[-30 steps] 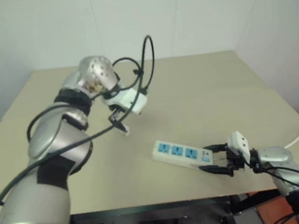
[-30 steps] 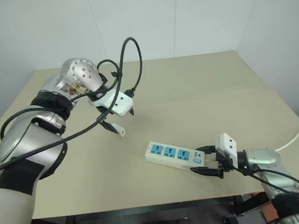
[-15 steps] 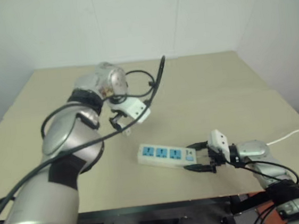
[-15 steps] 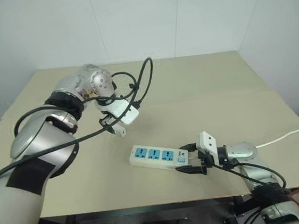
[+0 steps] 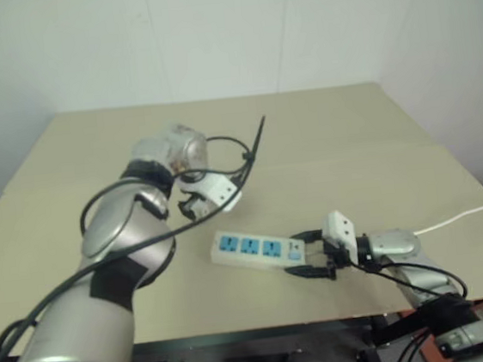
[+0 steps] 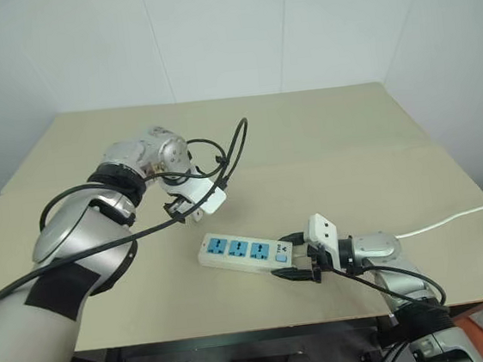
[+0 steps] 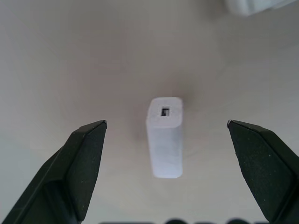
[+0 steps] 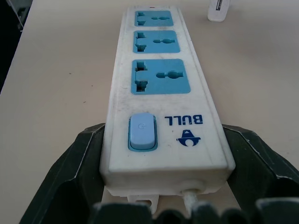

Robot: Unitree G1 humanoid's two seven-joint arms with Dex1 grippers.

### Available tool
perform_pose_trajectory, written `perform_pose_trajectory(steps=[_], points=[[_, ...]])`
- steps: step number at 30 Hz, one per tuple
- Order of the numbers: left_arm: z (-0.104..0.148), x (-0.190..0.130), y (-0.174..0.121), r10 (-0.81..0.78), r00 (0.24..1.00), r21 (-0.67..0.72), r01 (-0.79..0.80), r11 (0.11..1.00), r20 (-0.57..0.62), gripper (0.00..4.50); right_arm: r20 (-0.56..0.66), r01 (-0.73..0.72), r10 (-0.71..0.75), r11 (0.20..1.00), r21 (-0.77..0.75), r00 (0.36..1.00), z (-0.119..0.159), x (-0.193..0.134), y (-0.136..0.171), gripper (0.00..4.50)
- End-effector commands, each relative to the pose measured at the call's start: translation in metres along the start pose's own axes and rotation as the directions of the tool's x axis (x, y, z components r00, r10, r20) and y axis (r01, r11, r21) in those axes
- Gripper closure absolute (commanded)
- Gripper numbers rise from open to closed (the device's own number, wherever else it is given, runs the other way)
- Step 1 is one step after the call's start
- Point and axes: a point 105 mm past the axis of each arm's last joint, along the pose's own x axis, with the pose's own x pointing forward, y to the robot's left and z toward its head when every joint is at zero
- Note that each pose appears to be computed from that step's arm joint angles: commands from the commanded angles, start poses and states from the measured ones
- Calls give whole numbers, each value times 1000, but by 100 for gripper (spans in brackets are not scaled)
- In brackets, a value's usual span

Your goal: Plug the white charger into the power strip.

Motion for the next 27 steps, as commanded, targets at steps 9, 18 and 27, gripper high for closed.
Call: perform_pose_trajectory(steps=[9,18,27], points=[[-3,10,2,21,998,-6,-21,1000,-52,0,-64,16,-13,999,41,998,-17,2,9,110],[-3,14,-1,13,999,-28,-14,1000,-50,0,-75,31,-28,999,38,997,-18,1,10,110],[-1,19,0,23,998,-39,-25,999,-57,0,-86,33,-30,999,34,996,-20,2,13,110]])
